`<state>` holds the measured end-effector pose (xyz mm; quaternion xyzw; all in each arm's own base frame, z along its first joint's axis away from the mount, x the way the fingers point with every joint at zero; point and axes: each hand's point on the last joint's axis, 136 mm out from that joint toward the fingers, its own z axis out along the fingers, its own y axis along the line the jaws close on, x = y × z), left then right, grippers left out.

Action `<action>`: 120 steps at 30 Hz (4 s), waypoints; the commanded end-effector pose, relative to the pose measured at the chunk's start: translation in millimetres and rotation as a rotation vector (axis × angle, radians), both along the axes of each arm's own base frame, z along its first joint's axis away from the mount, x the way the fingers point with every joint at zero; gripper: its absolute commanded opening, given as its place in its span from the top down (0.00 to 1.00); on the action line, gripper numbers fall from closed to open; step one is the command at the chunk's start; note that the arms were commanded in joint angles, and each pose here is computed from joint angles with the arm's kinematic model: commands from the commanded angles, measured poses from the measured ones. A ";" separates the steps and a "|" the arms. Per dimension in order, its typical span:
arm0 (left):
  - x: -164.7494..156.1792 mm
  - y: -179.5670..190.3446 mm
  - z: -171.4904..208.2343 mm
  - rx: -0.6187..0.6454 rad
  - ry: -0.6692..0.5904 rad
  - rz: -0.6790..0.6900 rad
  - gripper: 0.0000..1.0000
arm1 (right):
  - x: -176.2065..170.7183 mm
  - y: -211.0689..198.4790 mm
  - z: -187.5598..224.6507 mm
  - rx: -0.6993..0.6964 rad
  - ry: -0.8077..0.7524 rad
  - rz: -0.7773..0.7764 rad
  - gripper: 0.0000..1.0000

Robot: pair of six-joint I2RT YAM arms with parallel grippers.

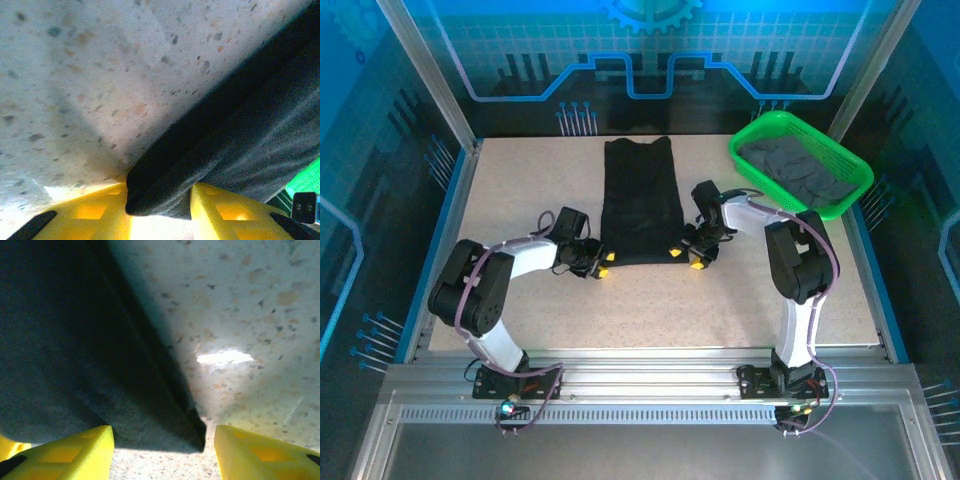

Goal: Fold and stack the t-shirts

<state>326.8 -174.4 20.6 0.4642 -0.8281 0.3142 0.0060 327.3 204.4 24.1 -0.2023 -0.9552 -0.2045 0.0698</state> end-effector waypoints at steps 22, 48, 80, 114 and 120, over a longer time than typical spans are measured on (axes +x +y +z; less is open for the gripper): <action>-44.6 10.6 39.3 0.092 -0.089 -0.199 1.00 | -57.7 13.2 24.9 -0.032 -0.015 0.042 1.00; 10.3 -7.7 213.2 -0.056 -0.443 -0.055 1.00 | -18.4 3.0 180.3 0.049 -0.186 -0.162 1.00; 40.6 -67.5 118.3 -0.091 -0.302 0.076 0.36 | 79.2 -28.9 206.5 0.280 -0.657 -0.036 0.40; 191.0 49.9 26.5 -0.130 -0.413 0.449 1.00 | -13.9 -31.0 179.2 0.343 -0.576 -0.032 0.39; 204.3 138.4 17.4 -0.105 -0.445 0.321 1.00 | -5.2 -18.0 172.2 0.340 -0.560 -0.005 0.40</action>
